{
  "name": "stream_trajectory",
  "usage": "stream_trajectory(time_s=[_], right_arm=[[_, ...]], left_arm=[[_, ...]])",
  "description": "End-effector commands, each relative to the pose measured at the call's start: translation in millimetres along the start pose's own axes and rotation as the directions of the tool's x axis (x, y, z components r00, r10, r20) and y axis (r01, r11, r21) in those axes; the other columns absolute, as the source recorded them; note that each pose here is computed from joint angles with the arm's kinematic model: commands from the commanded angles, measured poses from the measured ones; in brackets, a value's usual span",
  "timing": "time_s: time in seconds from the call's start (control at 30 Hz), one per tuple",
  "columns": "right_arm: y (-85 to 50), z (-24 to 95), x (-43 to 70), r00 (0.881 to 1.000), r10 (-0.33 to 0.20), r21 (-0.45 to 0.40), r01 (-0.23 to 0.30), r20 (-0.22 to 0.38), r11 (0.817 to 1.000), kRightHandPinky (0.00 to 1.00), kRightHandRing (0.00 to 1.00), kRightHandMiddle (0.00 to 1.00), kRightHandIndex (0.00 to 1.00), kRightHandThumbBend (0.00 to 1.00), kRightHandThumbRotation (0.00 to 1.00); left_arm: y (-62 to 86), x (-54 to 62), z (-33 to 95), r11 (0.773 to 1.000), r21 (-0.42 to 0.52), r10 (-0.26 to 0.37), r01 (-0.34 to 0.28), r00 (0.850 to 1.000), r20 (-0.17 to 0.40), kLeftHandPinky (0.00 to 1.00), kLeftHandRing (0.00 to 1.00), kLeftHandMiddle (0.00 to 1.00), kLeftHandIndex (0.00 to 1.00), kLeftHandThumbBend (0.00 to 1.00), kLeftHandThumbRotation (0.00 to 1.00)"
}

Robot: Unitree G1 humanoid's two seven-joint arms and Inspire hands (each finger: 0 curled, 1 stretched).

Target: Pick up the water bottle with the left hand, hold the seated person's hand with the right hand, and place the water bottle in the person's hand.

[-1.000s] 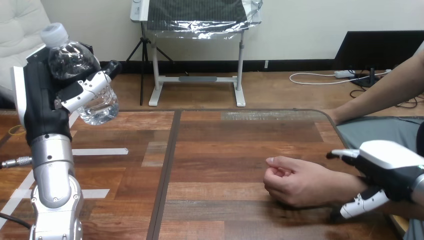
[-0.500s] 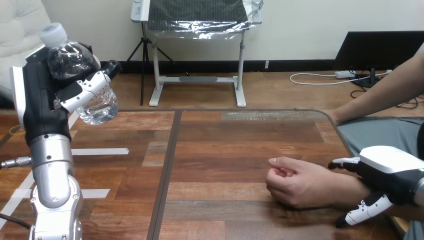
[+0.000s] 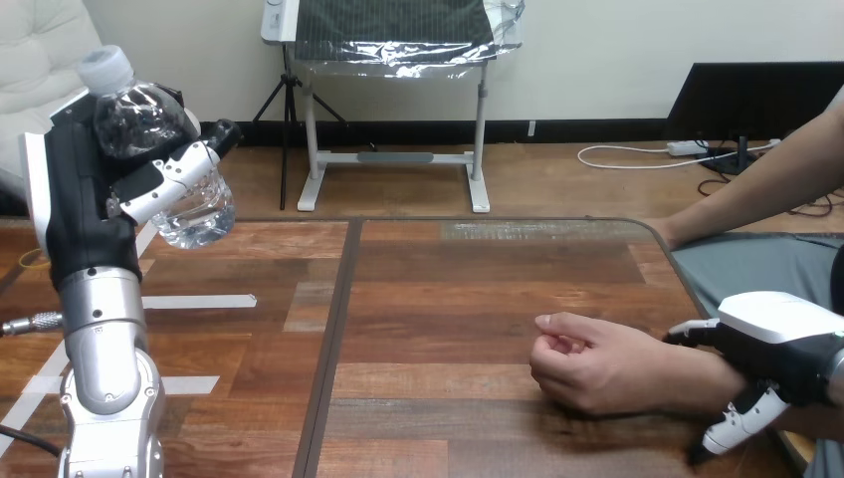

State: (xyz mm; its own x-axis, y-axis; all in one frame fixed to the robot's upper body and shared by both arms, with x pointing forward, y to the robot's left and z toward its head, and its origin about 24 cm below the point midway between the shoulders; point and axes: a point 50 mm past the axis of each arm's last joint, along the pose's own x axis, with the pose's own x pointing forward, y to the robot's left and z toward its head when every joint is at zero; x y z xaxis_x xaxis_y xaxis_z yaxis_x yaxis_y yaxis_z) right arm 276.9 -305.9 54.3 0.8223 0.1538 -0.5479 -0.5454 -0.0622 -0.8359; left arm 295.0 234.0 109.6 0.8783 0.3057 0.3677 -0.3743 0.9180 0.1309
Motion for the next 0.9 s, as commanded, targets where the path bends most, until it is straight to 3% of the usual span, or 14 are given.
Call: stream_trajectory(time_s=[0.0,0.33,0.43,0.87], right_arm=[[-8.3,-11.6,-3.1,0.998,0.006,-0.021,-0.008,-0.062,1.000,0.81,0.85,0.86,0.84,1.00,0.28],[-6.5,-14.8,0.2,0.993,0.038,-0.031,-0.042,-0.115,0.999,0.64,0.84,0.84,0.83,1.00,0.27],[-5.6,-15.0,1.5,0.992,0.023,-0.033,-0.027,-0.125,0.999,0.62,0.81,0.82,0.81,1.00,0.26],[-2.1,-17.2,7.0,0.984,0.075,-0.014,-0.078,-0.162,0.997,0.55,0.74,0.76,0.74,1.00,0.18]], left_arm=[[-2.0,14.4,30.2,1.000,-0.021,0.012,-0.009,0.991,0.135,0.30,0.35,0.40,0.42,0.65,0.00],[-1.2,14.4,29.5,0.999,-0.034,0.005,-0.001,0.990,0.139,0.30,0.35,0.40,0.42,0.63,0.00],[-1.3,14.9,28.5,0.999,-0.038,0.013,-0.008,0.991,0.130,0.30,0.35,0.40,0.42,0.63,0.00],[-1.8,14.0,29.8,0.999,-0.031,0.015,-0.011,0.990,0.140,0.30,0.35,0.40,0.41,0.64,0.00]])
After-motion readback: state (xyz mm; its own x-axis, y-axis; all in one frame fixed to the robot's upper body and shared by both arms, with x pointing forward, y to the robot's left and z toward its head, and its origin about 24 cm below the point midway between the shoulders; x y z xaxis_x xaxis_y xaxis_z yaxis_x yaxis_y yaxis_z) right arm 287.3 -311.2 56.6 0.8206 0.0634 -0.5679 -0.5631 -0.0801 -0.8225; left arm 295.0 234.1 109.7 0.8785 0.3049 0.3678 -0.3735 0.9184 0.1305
